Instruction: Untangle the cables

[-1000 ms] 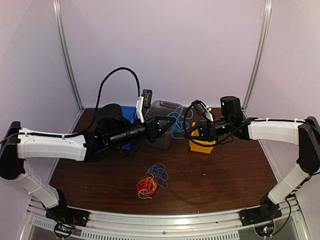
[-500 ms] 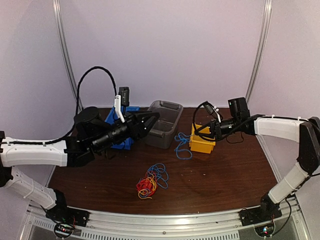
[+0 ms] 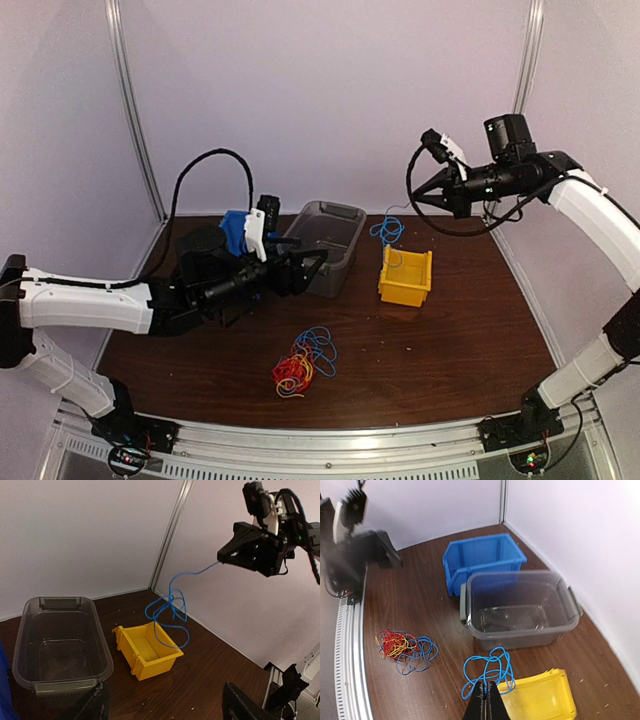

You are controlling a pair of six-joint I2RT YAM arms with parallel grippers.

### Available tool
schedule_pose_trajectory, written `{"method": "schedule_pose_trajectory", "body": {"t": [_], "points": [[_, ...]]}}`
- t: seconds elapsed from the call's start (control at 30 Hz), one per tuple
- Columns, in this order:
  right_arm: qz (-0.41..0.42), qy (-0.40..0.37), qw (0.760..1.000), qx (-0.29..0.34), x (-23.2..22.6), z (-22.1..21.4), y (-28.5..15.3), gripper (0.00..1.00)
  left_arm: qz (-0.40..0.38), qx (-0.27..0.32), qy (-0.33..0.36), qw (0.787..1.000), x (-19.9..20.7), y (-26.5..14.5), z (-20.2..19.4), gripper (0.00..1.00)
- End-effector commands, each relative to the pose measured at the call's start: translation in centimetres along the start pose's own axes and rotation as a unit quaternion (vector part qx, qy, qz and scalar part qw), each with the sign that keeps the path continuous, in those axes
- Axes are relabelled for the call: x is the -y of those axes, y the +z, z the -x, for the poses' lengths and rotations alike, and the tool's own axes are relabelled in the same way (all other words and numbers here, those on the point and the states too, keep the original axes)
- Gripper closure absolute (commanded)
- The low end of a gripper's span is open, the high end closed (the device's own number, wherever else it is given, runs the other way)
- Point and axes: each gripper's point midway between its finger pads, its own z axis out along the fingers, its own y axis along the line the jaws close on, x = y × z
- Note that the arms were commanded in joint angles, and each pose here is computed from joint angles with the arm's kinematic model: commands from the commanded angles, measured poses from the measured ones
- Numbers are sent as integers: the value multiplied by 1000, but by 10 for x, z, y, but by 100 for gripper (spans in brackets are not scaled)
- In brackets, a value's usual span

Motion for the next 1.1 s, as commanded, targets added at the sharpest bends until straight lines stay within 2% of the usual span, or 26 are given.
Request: {"method": "schedule_pose_trajectory", "body": {"t": [0.0,0.07,0.23,0.4,0.5,0.67,0.87,1.07], "points": [[19,-33,999,-11,-30,23,-33,100,-68,40,28,996,24,14,-9,18],[24,-35,999,-2,-34,29,-35,100,-70,53,43,995,33,30,-10,9],[34,-41,998,29,-43,46,-45,100,-37,53,73,995,20,64,-40,8],[55,-36,996,58,-55,59,-52,100,-75,58,57,994,28,81,-62,9],[64,-32,995,63,-58,61,-53,100,-135,64,34,988,48,83,-67,14],[66,-31,995,66,-59,58,-51,100,-218,85,-16,972,69,78,-61,16],[77,-30,993,79,-64,61,-54,100,-227,64,-95,967,56,97,-67,30],[77,-32,993,83,-68,62,-58,100,-254,78,-120,957,56,96,-65,44]]}}
